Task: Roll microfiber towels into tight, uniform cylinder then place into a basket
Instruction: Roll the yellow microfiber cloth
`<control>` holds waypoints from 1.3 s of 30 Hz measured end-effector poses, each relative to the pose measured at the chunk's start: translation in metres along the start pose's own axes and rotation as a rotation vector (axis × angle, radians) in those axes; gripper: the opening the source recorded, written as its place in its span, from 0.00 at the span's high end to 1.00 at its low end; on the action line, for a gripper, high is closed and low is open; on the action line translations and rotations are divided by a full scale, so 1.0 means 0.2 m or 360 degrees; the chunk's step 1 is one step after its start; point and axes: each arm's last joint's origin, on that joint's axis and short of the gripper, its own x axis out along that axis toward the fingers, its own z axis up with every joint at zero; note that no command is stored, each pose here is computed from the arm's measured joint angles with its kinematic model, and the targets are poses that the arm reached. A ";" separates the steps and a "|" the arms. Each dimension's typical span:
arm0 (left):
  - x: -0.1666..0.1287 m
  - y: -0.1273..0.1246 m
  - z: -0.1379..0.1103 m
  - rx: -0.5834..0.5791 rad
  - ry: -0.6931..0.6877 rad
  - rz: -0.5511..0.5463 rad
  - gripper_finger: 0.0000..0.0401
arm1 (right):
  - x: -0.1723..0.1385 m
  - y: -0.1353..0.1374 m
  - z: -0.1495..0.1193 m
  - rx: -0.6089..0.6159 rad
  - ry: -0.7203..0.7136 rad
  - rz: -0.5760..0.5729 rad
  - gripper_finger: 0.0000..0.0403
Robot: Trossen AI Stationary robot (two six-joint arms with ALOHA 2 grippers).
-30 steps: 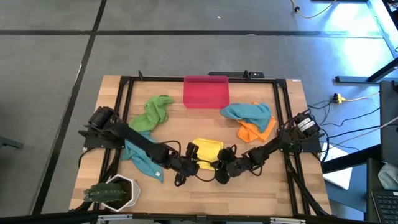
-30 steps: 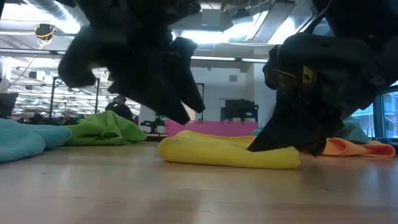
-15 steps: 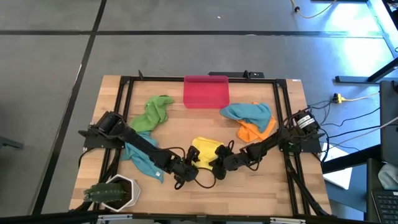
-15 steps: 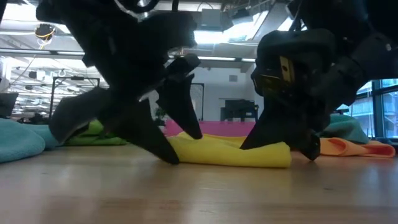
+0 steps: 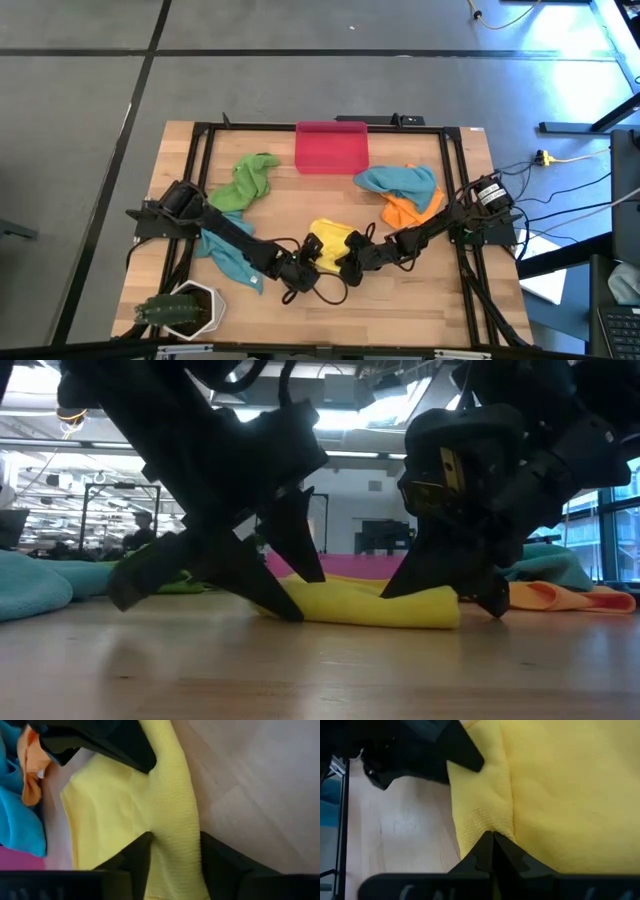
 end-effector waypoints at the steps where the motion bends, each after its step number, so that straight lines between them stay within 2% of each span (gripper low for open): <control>1: 0.01 0.00 -0.01 0.0002 0.0012 -0.0003 0.67 | 0.00 0.00 0.00 -0.0001 -0.0001 0.0000 0.97; 5: 0.04 -0.01 -0.02 0.0002 0.0025 -0.0037 0.79 | 0.00 0.00 0.00 -0.0051 -0.0010 0.0010 0.97; 10: 0.05 -0.01 -0.02 -0.0020 0.0020 -0.0062 0.96 | -0.04 0.03 0.04 -0.0301 -0.0086 -0.0001 0.97; 16: 0.04 0.00 -0.02 -0.0111 -0.0001 -0.0103 0.99 | -0.23 0.14 0.11 -0.0681 -0.0395 -0.0133 0.97; 18: 0.04 0.00 -0.02 -0.0144 -0.0006 -0.0123 0.99 | -0.29 0.16 0.10 -0.0835 -0.0437 -0.0197 0.97; 21: 0.04 0.00 -0.02 -0.0201 -0.0023 -0.0175 1.00 | -0.37 0.21 0.10 -0.1023 -0.0485 -0.0193 0.94; 25: 0.01 0.05 -0.02 -0.0312 -0.0092 -0.0278 1.00 | -0.40 0.26 0.04 -0.1165 -0.0464 -0.0110 0.84; 30: -0.05 0.12 -0.02 -0.0445 -0.0215 -0.0573 1.00 | -0.38 0.28 -0.07 -0.1234 -0.0389 -0.0039 0.59; 34: -0.04 0.18 -0.04 -0.0551 -0.0243 -0.0651 1.00 | -0.35 0.30 -0.13 -0.1293 -0.0413 0.0017 0.40; 37: -0.03 0.20 -0.06 -0.0601 -0.0240 -0.0699 1.00 | -0.31 0.35 -0.17 -0.1412 -0.0417 0.0018 0.32; 39: -0.03 0.21 -0.06 -0.0630 -0.0250 -0.0742 1.00 | -0.27 0.40 -0.18 -0.1516 -0.0422 -0.0003 0.31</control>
